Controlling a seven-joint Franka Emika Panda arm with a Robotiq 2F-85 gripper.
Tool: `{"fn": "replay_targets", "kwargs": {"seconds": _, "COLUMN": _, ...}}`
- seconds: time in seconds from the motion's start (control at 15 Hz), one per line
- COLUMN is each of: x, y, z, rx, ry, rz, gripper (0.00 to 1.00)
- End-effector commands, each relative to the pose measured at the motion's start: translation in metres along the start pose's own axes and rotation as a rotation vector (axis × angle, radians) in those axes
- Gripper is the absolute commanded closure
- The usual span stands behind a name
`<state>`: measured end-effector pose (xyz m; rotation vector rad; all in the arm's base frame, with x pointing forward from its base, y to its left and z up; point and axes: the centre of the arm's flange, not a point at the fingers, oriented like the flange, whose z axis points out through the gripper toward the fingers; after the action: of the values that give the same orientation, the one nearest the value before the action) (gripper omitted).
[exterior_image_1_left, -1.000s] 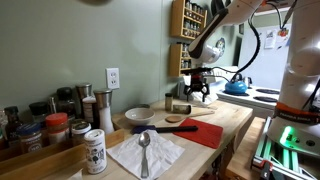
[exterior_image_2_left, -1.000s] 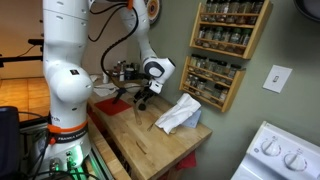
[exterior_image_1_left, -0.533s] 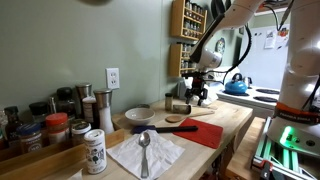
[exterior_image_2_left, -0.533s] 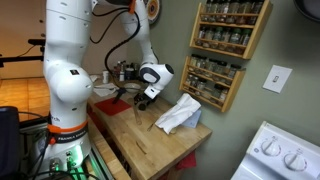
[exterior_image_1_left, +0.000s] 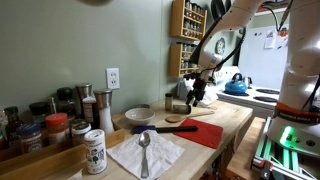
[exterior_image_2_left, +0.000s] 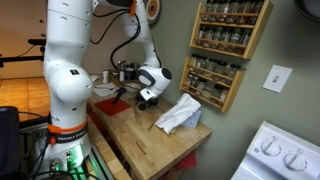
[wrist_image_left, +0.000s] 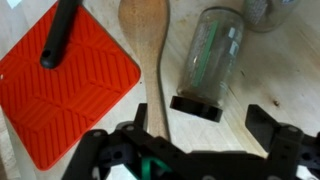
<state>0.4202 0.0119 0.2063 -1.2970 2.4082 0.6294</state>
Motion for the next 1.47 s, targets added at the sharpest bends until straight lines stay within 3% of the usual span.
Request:
{"fn": "replay_targets", "kwargs": {"seconds": 0.0, "x": 0.006, "y": 0.004, "z": 0.014, "rx": 0.038, "ry": 0.000, "rz": 0.094, "gripper": 0.00}}
{"fn": "replay_targets", "kwargs": {"seconds": 0.47, "x": 0.014, "y": 0.005, "z": 0.025, "rx": 0.042, "ry": -0.030, "rz": 0.189, "gripper": 0.00}}
{"fn": "replay_targets", "kwargs": {"seconds": 0.6, "x": 0.015, "y": 0.005, "z": 0.026, "rx": 0.042, "ry": -0.040, "rz": 0.211, "gripper": 0.08}}
{"fn": "replay_targets", "kwargs": {"seconds": 0.73, "x": 0.016, "y": 0.005, "z": 0.027, "rx": 0.044, "ry": -0.048, "rz": 0.227, "gripper": 0.10}}
{"fn": "replay_targets", "kwargs": {"seconds": 0.8, "x": 0.016, "y": 0.005, "z": 0.027, "rx": 0.046, "ry": -0.051, "rz": 0.235, "gripper": 0.22}}
{"fn": "replay_targets", "kwargs": {"seconds": 0.93, "x": 0.017, "y": 0.004, "z": 0.028, "rx": 0.049, "ry": -0.053, "rz": 0.250, "gripper": 0.26}}
{"fn": "replay_targets", "kwargs": {"seconds": 1.27, "x": 0.019, "y": 0.002, "z": 0.026, "rx": 0.064, "ry": -0.051, "rz": 0.260, "gripper": 0.66}}
{"fn": "replay_targets", "kwargs": {"seconds": 1.4, "x": 0.018, "y": 0.001, "z": 0.024, "rx": 0.066, "ry": -0.042, "rz": 0.255, "gripper": 0.69}}
